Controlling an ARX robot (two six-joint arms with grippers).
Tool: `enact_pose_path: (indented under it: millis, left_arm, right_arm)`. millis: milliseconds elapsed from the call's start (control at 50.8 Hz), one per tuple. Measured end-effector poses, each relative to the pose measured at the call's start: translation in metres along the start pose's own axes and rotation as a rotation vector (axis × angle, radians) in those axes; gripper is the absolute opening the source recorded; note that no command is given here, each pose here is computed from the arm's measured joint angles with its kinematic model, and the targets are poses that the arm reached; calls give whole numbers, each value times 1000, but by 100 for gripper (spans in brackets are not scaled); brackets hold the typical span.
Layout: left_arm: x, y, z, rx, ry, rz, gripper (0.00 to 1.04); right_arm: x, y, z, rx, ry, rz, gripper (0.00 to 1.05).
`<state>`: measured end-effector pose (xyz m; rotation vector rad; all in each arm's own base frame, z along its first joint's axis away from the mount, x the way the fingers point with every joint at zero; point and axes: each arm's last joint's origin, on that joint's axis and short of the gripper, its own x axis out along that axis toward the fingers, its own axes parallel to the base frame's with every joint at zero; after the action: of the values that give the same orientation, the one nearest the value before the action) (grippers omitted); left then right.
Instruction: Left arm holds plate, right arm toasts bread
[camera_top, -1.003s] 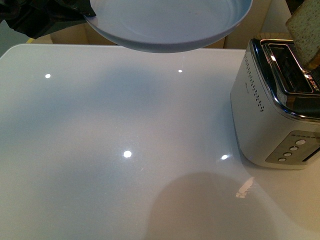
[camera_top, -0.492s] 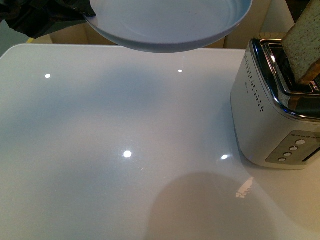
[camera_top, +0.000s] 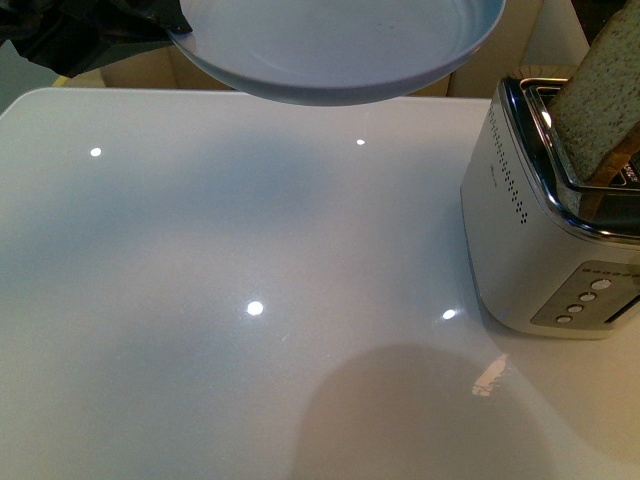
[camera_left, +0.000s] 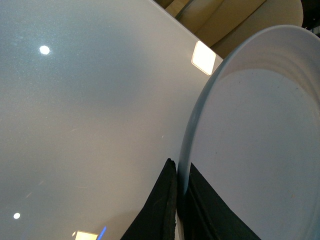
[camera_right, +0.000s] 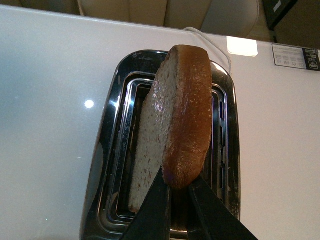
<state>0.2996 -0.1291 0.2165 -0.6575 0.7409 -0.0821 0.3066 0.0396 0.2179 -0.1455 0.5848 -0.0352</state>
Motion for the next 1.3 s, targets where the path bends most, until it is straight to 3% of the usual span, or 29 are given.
enact_pose_path:
  millis: [472,806,1023,1141,1219,1298]
  left_arm:
    - [0,0,0,0,0,0,3]
    - [0,0,0,0,0,0,3]
    - [0,0,0,0,0,0,3]
    - [0,0,0,0,0,0,3]
    - [0,-1,0,1,1,-3,3]
    - [0,-1,0,1,0,-2,3]
  right_arm:
    - [25,8,-29,17,80,23,4]
    - [8,6,-36,61,57,70,56]
    - [-79,-26,-27,189,-276,99,97]
    - [-109,-36,-31,197,-407,73,94]
    - [-112,-41,-37,176,-546,61,82]
    - [-109,-41,-53,170,-577,44,70]
